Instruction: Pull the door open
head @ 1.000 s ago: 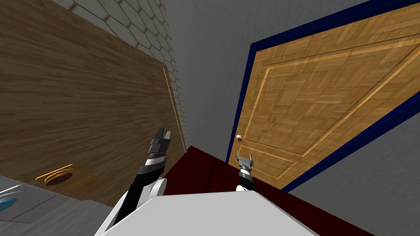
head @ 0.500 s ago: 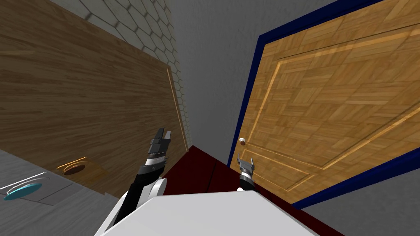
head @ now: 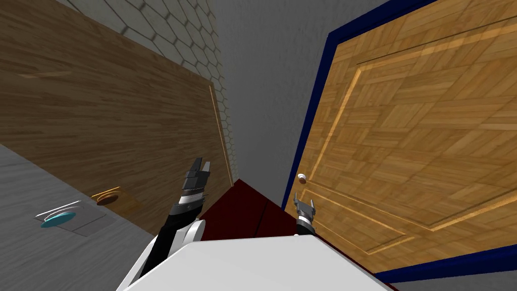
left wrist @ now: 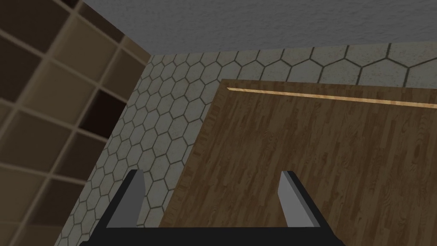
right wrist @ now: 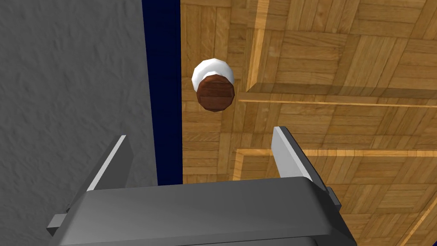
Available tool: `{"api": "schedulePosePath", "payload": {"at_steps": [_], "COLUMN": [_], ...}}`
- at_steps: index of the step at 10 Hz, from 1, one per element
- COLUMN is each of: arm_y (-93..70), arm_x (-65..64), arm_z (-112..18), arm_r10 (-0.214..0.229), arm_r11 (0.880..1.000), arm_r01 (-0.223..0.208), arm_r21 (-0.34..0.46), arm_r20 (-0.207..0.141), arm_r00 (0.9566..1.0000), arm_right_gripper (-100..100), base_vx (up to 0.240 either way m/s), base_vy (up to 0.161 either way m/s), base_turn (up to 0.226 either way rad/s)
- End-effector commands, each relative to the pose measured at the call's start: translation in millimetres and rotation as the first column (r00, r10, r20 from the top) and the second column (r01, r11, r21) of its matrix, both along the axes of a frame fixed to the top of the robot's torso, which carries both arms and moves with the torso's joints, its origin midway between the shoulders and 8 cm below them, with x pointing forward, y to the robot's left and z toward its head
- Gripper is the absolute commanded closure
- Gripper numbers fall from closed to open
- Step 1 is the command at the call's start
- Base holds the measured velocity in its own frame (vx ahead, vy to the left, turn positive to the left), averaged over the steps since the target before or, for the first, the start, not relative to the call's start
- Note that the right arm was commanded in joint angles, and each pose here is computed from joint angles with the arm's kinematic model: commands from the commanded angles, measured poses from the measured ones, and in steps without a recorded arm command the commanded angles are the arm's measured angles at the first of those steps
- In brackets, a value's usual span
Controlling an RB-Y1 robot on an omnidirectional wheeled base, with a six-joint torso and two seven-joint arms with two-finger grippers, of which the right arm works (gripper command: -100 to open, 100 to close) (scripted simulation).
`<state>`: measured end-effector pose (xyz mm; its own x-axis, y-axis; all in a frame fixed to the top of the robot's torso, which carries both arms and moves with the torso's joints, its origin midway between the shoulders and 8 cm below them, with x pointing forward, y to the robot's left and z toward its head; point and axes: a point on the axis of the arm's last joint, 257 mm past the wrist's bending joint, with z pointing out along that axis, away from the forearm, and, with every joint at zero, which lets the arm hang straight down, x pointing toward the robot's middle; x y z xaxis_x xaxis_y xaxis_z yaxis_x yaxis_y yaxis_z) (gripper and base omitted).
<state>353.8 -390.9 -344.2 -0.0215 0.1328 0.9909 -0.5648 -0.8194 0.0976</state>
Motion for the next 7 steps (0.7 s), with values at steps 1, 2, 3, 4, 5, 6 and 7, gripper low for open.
{"api": "schedulePosePath", "payload": {"at_steps": [1, 2, 3, 4, 5, 6, 7], "arm_y": [-4.5, -6.7, -11.2, -15.5, -18.8, -22.1, -25.9], "arm_x": [-3.5, -5.8, -10.7, -15.5, -19.2, -23.0, -27.4], "arm_z": [-10.0, -14.2, -22.3, -29.7, -35.0, -40.3, -45.9], "arm_r10": [-0.014, -0.021, -0.036, -0.051, -0.062, -0.073, -0.086], "arm_r11": [1.0, 0.999, 0.997, 0.995, 0.993, 0.991, 0.988], "arm_r01": [0.014, 0.021, 0.036, 0.052, 0.063, 0.075, 0.088], "arm_r21": [0.026, 0.038, 0.062, 0.083, 0.098, 0.113, 0.129], "arm_r20": [-0.003, -0.005, -0.009, -0.012, -0.015, -0.018, -0.021], "arm_r00": [0.9999, 0.9998, 0.9993, 0.9986, 0.998, 0.9971, 0.996], "arm_right_gripper": [-100, -100, -100, -100, -100, -100, -100], "base_vx": [0.047, 0.031, 0.035, 0.047, 0.051, 0.058, 0.046], "base_vy": [-0.068, -0.073, -0.087, -0.122, -0.126, -0.103, -0.113], "base_turn": [0.103, 0.084, 0.188, 0.189, 0.131, 0.163, 0.155]}}
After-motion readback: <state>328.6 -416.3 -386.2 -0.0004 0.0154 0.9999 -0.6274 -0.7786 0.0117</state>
